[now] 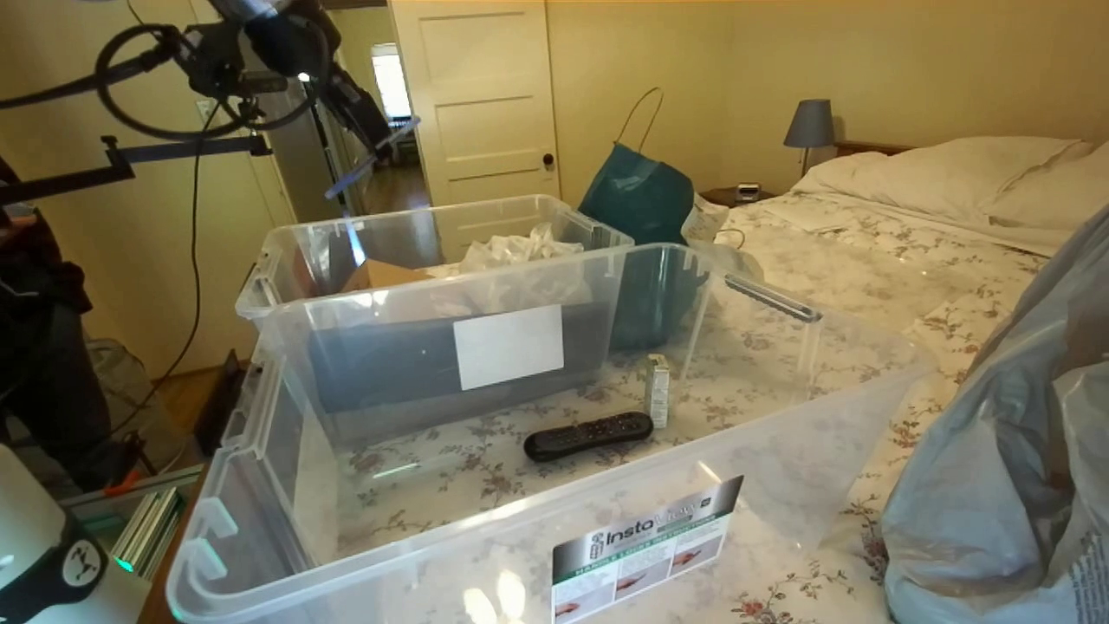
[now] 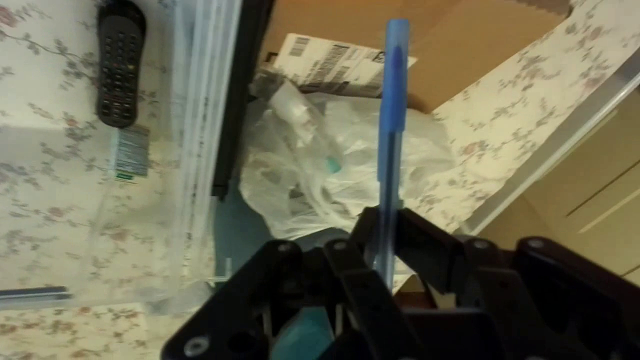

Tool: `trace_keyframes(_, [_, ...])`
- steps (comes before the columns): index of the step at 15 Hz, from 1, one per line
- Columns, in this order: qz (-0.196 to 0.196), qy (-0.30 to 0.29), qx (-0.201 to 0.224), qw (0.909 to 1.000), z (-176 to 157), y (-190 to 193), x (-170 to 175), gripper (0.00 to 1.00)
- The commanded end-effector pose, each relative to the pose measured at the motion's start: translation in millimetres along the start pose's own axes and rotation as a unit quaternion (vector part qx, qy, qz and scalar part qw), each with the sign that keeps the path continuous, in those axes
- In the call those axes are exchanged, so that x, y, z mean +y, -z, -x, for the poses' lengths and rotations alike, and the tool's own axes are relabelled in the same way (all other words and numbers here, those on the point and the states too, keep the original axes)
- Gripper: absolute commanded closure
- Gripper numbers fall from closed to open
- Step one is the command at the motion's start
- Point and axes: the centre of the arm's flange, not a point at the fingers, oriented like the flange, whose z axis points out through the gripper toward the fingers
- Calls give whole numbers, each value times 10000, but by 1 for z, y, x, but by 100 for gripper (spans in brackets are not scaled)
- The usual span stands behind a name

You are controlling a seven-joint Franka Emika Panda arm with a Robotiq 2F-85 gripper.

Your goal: Move the pen from the plastic box on the right to the one on the left

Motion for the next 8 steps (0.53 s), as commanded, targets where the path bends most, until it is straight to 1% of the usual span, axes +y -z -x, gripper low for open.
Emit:
trace_keyframes(1, [-314, 810, -345, 9956, -14, -15, -67, 96])
trace_keyframes(3, [-348, 1169, -487, 9913, -15, -22, -96, 96])
trace_keyframes(5, [-305, 1365, -429, 9892, -22, -32, -118, 96])
trace_keyframes(8, [-541, 1742, -448, 9822, -45, -53, -127, 96])
